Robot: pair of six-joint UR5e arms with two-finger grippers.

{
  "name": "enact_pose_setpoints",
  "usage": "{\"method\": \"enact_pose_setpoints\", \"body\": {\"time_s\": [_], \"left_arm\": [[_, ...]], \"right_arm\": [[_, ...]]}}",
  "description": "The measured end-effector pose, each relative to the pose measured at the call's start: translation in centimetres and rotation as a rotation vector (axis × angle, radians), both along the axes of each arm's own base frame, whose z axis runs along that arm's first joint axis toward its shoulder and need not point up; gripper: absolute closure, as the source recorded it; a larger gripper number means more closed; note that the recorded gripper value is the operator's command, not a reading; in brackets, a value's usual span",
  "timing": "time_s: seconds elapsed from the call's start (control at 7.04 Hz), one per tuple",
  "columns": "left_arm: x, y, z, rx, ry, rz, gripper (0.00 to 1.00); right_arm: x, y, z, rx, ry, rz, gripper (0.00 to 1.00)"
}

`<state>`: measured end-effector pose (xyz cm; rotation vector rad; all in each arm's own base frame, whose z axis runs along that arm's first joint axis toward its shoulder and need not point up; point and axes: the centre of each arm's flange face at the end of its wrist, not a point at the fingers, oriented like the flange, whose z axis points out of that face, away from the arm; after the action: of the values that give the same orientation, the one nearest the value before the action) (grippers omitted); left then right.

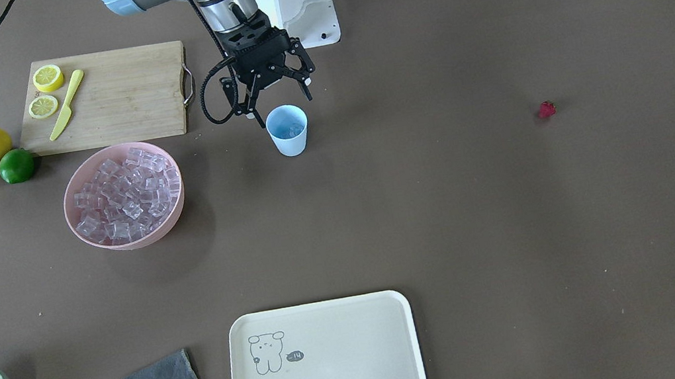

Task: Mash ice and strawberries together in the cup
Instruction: 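Withdraw the right gripper toward the green bowl while the left gripper reaches toward the strawberry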

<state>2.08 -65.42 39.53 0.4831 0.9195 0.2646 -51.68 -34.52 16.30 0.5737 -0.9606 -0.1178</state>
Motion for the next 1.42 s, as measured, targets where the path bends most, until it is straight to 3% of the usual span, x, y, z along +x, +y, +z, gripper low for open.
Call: {"method": "enact_pose_setpoints", "body": {"time_s": [0.43,0.85,1.14,1.42], "left_arm": [[0.0,0.2,0.0,-0.034,0.008,-0.025,0.02],[1.7,2.0,-0.8,0.024,0.019,0.011,0.02],[4.4,3.7,-0.6,0.037,0.024,0.057,0.02],[8.6,5.2,-0.2,0.029,0.023,0.129,0.02]], "right_arm": [[9.4,-8.9,2.6,-0.069,0.002,-0.008,0.0],[19.5,-15.6,7.6,-0.165,0.025,0.023,0.0],[25.7,-17.6,12.0,-0.232,0.045,0.044,0.0],[29.5,-18.3,16.0,-0.267,0.086,0.073,0.0]]}}
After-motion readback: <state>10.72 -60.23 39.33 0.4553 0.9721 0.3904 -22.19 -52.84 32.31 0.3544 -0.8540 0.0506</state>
